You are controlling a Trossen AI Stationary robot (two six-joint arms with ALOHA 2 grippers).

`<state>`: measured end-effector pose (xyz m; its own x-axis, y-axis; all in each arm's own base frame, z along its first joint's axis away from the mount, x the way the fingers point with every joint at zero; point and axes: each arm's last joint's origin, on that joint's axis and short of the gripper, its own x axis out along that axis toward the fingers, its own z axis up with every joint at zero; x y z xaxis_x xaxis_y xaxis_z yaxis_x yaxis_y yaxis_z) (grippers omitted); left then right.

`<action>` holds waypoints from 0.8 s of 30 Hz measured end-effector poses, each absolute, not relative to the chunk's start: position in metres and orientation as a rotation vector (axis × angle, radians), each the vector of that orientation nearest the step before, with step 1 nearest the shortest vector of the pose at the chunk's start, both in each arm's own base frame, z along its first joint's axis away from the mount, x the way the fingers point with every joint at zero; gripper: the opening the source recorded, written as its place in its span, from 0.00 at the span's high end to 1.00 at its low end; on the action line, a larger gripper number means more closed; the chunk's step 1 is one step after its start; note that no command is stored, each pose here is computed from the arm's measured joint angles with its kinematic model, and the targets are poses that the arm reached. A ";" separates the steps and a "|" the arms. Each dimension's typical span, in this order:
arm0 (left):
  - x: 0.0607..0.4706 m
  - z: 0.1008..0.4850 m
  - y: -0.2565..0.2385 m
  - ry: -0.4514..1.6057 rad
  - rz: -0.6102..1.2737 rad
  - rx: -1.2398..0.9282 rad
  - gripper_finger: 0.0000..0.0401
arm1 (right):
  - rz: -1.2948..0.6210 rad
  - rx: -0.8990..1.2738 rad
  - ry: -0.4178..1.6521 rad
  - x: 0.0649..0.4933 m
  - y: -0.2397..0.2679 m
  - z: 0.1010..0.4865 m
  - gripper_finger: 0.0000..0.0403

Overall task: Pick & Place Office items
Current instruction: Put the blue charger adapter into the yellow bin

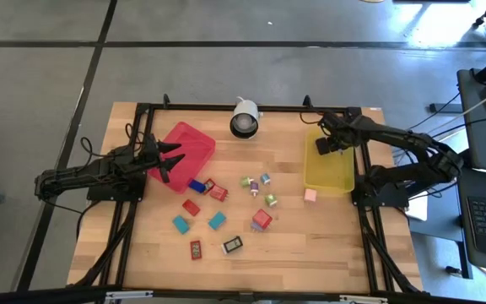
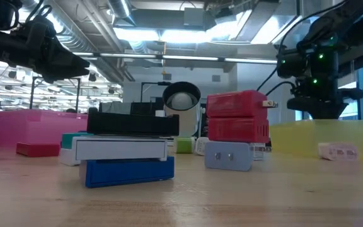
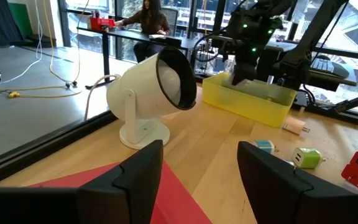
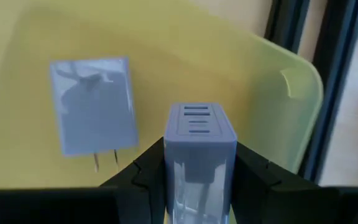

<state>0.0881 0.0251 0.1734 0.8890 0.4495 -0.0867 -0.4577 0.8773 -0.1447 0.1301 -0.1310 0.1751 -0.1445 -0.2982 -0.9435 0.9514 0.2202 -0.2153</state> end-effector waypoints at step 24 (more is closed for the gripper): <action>0.088 0.173 0.025 0.051 0.473 -0.163 0.49 | -1.304 0.671 1.396 0.131 -0.157 0.141 0.56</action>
<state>0.0882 0.0251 0.1734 0.8891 0.4494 -0.0867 -0.4576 0.8773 -0.1447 0.1312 -0.1572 0.1409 -0.2800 -0.2500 -0.9269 0.9077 0.2453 -0.3404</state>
